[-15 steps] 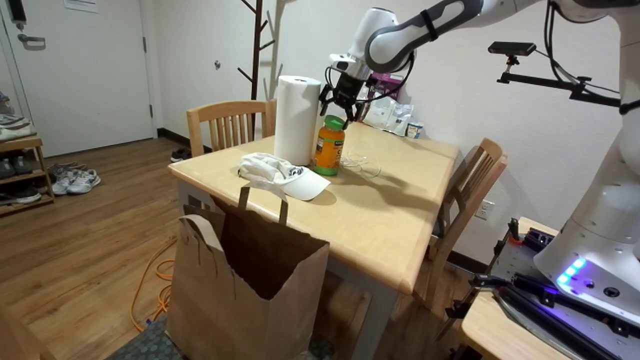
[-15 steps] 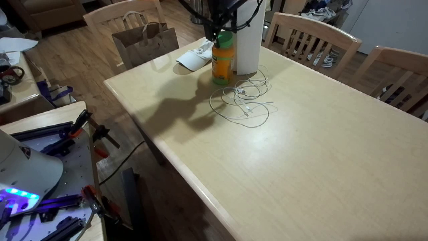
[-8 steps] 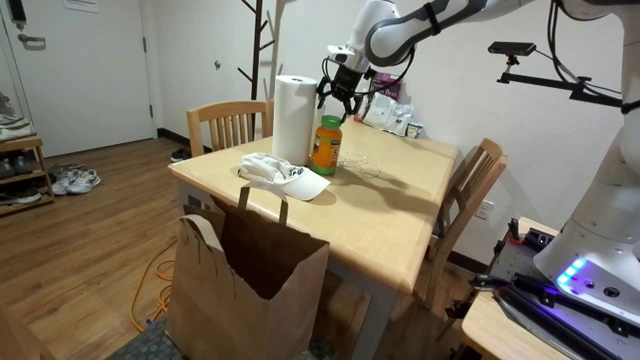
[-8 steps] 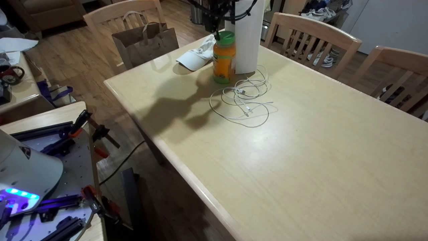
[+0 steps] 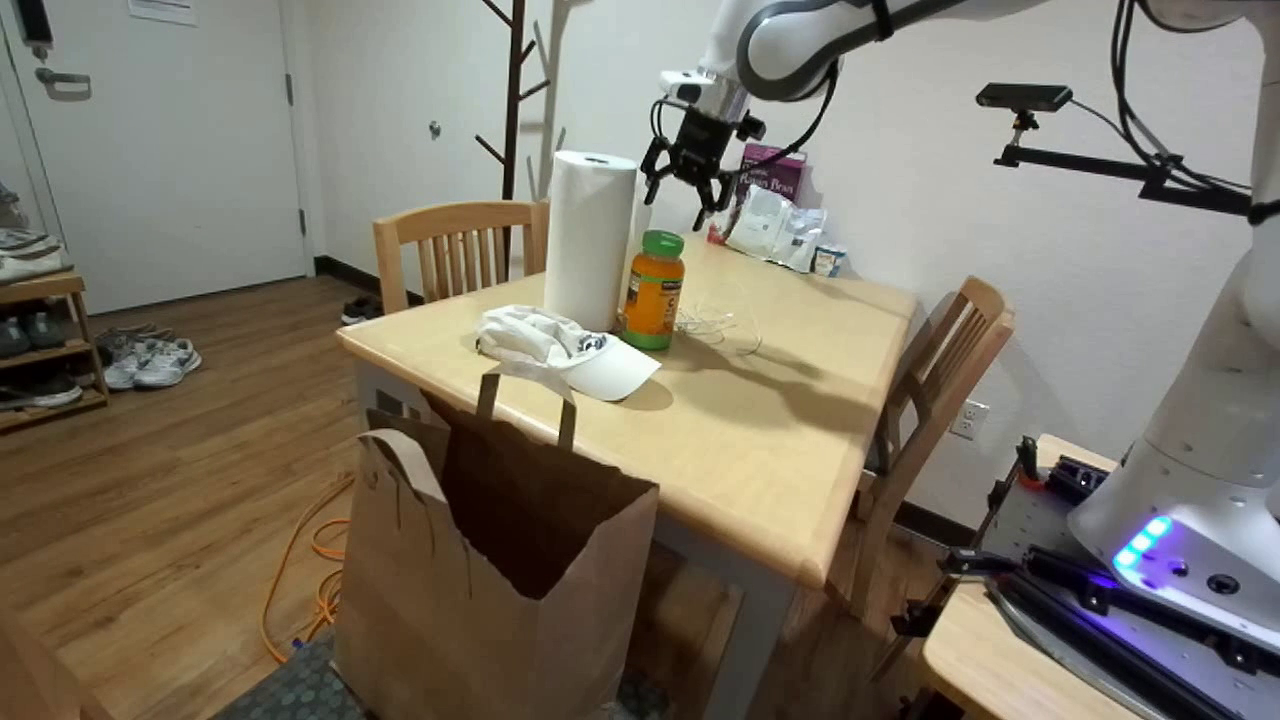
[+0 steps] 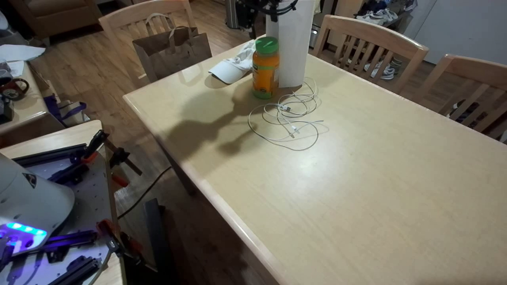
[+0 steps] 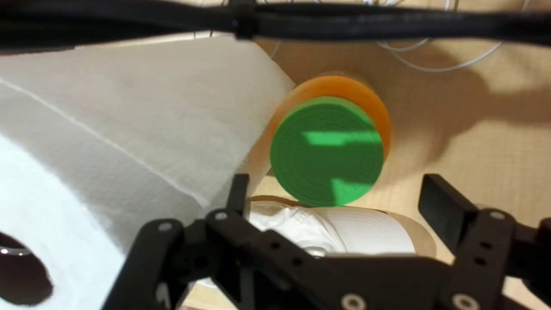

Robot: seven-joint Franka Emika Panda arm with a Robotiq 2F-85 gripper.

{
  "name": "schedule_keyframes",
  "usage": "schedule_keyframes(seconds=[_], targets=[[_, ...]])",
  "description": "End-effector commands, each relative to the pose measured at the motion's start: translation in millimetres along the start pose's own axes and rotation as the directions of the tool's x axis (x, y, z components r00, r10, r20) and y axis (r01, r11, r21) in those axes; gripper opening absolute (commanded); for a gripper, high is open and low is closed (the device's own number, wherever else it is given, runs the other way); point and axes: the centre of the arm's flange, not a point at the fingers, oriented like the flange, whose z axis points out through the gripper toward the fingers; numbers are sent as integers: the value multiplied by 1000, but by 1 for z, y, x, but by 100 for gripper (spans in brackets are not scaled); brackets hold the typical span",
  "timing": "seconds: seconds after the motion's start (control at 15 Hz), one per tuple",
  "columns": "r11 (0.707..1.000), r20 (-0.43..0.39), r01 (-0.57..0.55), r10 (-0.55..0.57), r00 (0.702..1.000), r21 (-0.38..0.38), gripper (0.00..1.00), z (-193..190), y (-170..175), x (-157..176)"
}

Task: Pick up the lid and put it on the bottle

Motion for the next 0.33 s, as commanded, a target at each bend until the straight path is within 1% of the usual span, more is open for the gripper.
schedule_keyframes(seconds=[0.0,0.07,0.13,0.27], targets=[[994,-69,-39,47,997,106,100,-34,-4,-3],[998,-29,-25,27,999,57,100,-14,-3,1],[998,-33,-27,29,999,65,100,-20,-3,2],[997,-33,-27,29,999,66,100,-19,-3,2]])
